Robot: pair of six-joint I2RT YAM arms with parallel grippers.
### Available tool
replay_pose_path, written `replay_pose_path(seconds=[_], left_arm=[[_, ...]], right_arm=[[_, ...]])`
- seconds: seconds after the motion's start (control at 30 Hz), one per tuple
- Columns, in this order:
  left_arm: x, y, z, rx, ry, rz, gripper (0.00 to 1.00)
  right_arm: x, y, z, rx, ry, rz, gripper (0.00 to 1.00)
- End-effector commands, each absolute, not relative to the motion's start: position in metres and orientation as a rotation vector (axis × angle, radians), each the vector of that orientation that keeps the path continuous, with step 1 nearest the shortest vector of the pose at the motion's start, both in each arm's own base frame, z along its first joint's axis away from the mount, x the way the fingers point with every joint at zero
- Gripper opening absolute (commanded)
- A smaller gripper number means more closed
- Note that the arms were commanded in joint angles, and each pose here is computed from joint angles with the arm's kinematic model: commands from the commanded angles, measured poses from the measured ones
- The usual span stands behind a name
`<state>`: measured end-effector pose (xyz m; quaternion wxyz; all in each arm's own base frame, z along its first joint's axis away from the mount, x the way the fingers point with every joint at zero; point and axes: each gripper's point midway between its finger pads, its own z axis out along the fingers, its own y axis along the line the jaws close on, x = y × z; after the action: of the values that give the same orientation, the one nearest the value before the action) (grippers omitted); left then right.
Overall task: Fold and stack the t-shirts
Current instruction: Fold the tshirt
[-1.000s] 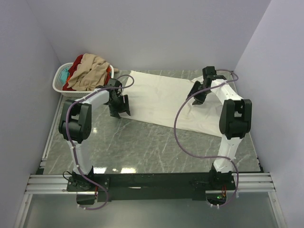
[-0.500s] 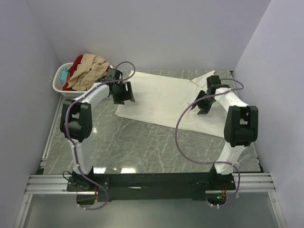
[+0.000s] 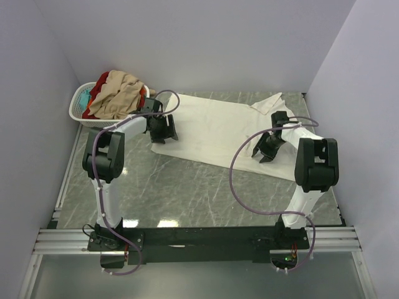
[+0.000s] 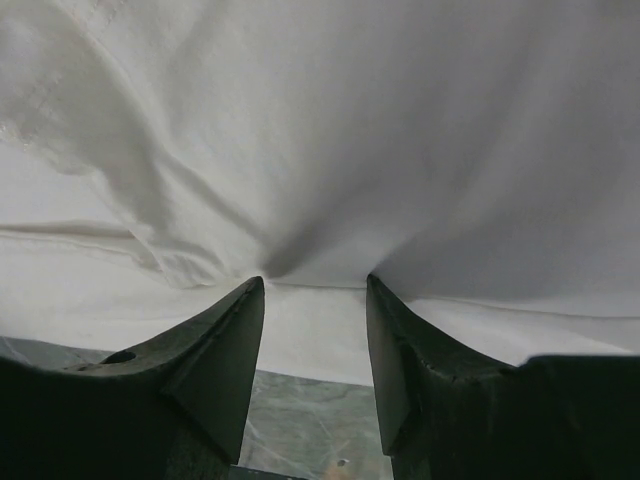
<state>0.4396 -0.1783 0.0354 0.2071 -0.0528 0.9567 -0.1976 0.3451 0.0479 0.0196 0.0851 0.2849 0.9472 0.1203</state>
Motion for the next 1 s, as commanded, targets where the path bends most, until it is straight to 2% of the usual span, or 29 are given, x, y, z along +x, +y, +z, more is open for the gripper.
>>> replay_pose_path(seconds=[0.0, 0.53, 0.97], left_arm=[[0.425, -0.163, 0.027, -0.168, 2.696, -0.445, 0.73], [0.340, -0.145, 0.017, -0.318, 2.815, -0.437, 0.73], [0.282, -0.138, 0.033, -0.473, 2.791, -0.496, 0.73]], right_arm=[[0.327, 0.044, 0.008, 0.889, 2.868, 0.314, 0.53], [0.244, 0.044, -0.007, 0.998, 2.971, 0.244, 0.52], [0.187, 0.050, -0.006, 1.033, 2.975, 0.270, 0.52]])
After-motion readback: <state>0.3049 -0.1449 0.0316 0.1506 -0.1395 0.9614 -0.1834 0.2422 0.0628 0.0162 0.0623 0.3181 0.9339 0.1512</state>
